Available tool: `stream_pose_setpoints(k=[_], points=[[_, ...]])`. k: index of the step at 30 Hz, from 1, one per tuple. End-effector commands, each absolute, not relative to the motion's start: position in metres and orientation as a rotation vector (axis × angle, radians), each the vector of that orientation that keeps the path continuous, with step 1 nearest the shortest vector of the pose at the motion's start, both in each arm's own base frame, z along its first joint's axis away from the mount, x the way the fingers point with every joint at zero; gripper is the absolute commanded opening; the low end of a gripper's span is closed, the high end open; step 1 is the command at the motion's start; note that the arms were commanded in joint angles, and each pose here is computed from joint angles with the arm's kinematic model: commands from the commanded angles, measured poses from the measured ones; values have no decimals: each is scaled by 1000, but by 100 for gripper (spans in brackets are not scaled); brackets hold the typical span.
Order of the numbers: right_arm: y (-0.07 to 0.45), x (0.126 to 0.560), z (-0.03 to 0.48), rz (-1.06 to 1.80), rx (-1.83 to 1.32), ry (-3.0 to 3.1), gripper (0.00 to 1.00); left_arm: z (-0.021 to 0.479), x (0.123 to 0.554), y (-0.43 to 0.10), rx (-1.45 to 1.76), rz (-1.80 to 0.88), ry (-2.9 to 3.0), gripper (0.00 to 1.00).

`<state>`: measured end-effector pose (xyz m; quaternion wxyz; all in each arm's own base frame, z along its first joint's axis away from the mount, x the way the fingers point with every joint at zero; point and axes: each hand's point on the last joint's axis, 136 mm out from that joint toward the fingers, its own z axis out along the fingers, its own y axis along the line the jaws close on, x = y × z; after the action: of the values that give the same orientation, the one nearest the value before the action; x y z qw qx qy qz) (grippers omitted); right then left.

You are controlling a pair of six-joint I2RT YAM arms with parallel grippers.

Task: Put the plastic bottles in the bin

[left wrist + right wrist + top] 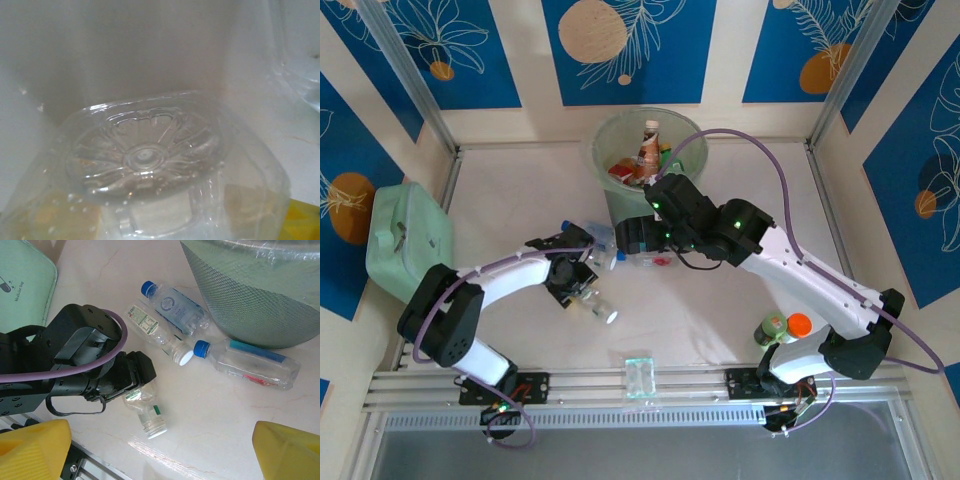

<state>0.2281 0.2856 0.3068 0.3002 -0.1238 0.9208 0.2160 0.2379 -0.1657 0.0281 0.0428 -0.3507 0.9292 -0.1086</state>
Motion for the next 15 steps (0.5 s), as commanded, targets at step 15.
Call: stream_pose_setpoints(k=[15], points=[[294, 215, 360, 936, -330, 2308, 91, 211, 287, -196, -580, -845, 2435, 50]])
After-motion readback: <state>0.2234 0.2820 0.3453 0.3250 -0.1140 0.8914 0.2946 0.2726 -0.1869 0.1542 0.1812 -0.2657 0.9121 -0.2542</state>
